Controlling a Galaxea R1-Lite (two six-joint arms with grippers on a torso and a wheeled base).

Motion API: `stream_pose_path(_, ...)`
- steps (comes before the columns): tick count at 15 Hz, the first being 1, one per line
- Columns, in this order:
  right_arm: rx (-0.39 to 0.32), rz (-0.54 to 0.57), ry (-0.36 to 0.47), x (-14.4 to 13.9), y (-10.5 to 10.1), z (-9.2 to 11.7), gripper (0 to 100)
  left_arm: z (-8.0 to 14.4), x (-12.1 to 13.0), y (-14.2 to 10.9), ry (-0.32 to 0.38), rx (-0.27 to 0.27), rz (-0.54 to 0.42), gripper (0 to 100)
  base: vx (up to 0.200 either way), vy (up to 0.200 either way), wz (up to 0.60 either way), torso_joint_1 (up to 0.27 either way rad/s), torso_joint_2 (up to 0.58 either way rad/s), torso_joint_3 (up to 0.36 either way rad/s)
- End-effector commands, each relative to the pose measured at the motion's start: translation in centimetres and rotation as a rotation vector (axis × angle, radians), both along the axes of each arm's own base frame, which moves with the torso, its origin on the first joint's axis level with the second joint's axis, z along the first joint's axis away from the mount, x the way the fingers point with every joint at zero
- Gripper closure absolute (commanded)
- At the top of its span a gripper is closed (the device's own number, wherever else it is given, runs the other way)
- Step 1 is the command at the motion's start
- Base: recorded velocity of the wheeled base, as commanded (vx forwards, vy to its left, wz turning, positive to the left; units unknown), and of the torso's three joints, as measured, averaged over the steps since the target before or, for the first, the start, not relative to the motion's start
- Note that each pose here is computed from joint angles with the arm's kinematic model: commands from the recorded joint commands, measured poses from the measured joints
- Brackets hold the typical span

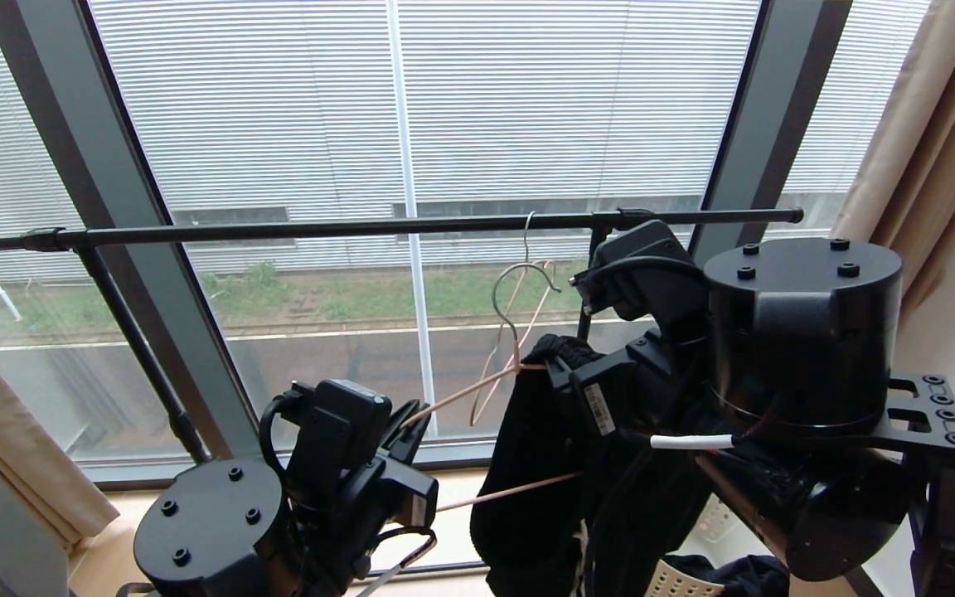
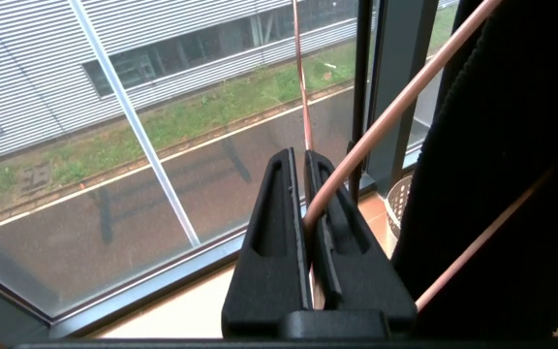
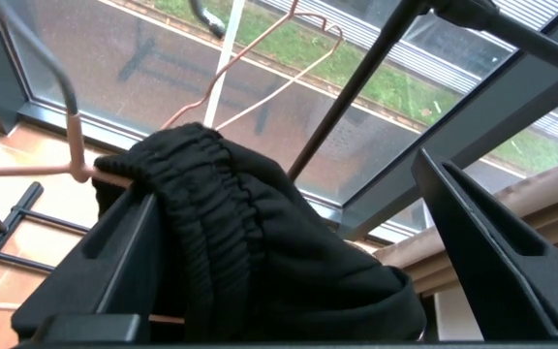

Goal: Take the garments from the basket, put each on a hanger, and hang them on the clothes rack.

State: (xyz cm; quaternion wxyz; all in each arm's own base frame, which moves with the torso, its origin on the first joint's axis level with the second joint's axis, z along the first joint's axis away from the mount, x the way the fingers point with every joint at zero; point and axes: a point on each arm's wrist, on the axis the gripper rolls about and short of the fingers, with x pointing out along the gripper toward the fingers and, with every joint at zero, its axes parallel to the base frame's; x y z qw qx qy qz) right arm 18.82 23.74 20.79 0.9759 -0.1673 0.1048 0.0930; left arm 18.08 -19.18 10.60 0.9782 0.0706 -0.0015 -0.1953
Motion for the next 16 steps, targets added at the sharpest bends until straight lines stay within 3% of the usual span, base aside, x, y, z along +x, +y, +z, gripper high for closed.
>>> stream_pose_path(1, 0.0, 0.01, -0.001, -0.3, 0.1, 0.0, 0, 0.1, 0.1, 0.0, -0.003, -0.003, 0.001, 100, 0.0, 0.0, 0.0, 0.0, 0.0, 0.0)
stream_pose_path(12, -0.014, 0.043, 0.002, -1.1, 0.4, -0.2, 0, 0.3, 0.1, 0.0, -0.007, -0.022, 0.002, 100, 0.0, 0.0, 0.0, 0.0, 0.0, 0.0)
stream_pose_path(16, -0.017, 0.081, -0.004, -1.8, -0.6, 0.5, 0, 0.5, 0.0, 0.1, -0.006, -0.032, 0.002, 100, 0.0, 0.0, 0.0, 0.0, 0.0, 0.0)
